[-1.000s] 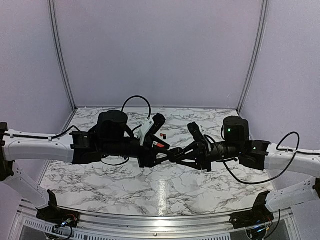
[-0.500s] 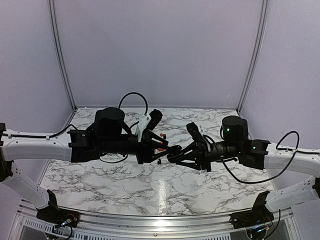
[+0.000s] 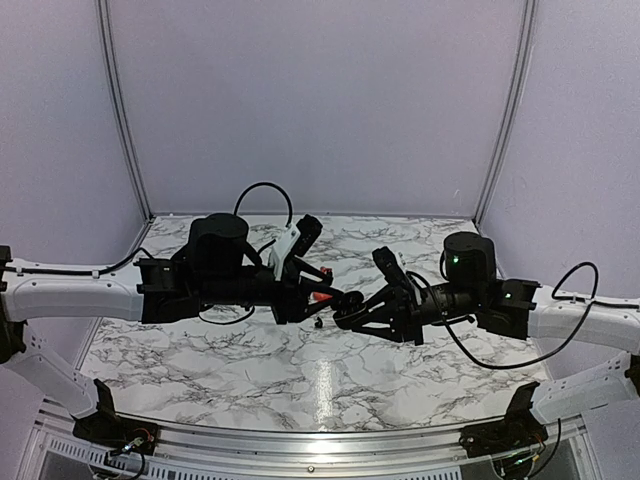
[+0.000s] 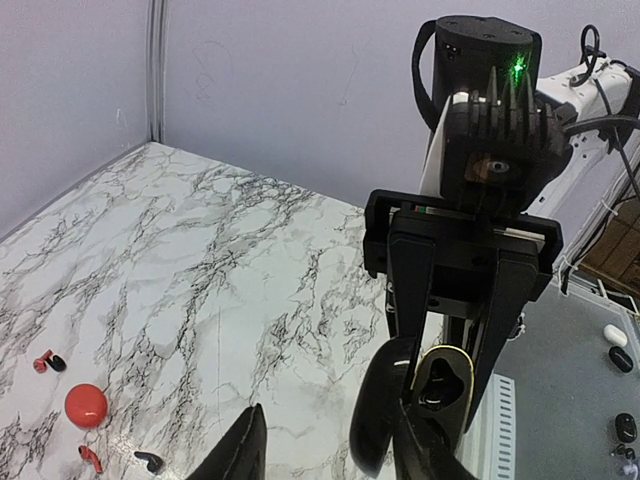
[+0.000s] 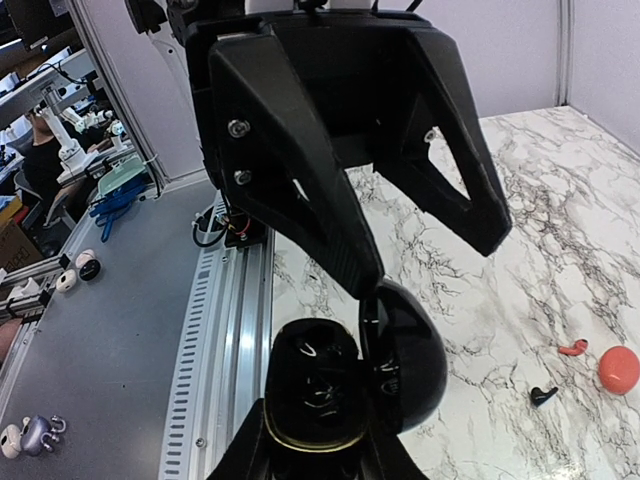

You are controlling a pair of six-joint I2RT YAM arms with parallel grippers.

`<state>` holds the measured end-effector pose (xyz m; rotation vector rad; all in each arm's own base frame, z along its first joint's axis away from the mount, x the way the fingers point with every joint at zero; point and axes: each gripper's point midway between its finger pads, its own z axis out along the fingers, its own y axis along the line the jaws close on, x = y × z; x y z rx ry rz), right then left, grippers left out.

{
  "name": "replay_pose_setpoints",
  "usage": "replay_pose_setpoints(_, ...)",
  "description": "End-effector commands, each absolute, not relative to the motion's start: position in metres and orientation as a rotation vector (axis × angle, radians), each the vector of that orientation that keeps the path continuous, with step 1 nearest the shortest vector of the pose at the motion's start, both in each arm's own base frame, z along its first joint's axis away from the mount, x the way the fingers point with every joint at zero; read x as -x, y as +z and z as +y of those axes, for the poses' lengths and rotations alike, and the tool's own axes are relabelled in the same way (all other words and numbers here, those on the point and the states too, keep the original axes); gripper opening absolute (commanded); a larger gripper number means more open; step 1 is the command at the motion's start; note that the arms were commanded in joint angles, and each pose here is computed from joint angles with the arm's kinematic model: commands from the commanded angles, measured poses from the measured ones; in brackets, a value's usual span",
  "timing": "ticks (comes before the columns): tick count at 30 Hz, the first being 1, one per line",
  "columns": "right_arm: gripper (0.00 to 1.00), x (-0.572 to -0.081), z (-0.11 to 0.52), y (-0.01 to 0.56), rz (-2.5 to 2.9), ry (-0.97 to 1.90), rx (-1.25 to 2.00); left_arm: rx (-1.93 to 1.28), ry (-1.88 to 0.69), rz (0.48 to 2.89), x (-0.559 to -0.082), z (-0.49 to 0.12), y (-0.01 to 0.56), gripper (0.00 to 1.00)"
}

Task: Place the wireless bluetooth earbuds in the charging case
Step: Open the charging case.

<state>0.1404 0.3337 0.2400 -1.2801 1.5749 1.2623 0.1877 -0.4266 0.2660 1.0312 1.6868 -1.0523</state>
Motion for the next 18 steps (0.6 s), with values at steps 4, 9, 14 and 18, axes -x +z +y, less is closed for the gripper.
replay_pose_setpoints(4, 0.0, -0.146, 0.34, 0.254, 1.548, 1.269, 1.245, -1.012, -1.059, 1.618, -0.187, -0.422, 0.291, 0.53)
replay_pose_setpoints(9, 0.0, -0.153, 0.344, 0.251, 1.574, 1.288, 1.223, -1.003, -1.043, 1.583, -0.188, -0.418, 0.303, 0.67)
replay_pose_setpoints(14, 0.0, -0.159, 0.345, 0.254, 1.583, 1.298, 1.221, -0.973, -1.04, 1.578, -0.192, -0.411, 0.311, 0.78)
replay_pose_setpoints(18, 0.0, -0.165, 0.341, 0.256, 1.587, 1.289, 1.201, -0.898, -1.016, 1.624, -0.203, -0.397, 0.306, 0.83)
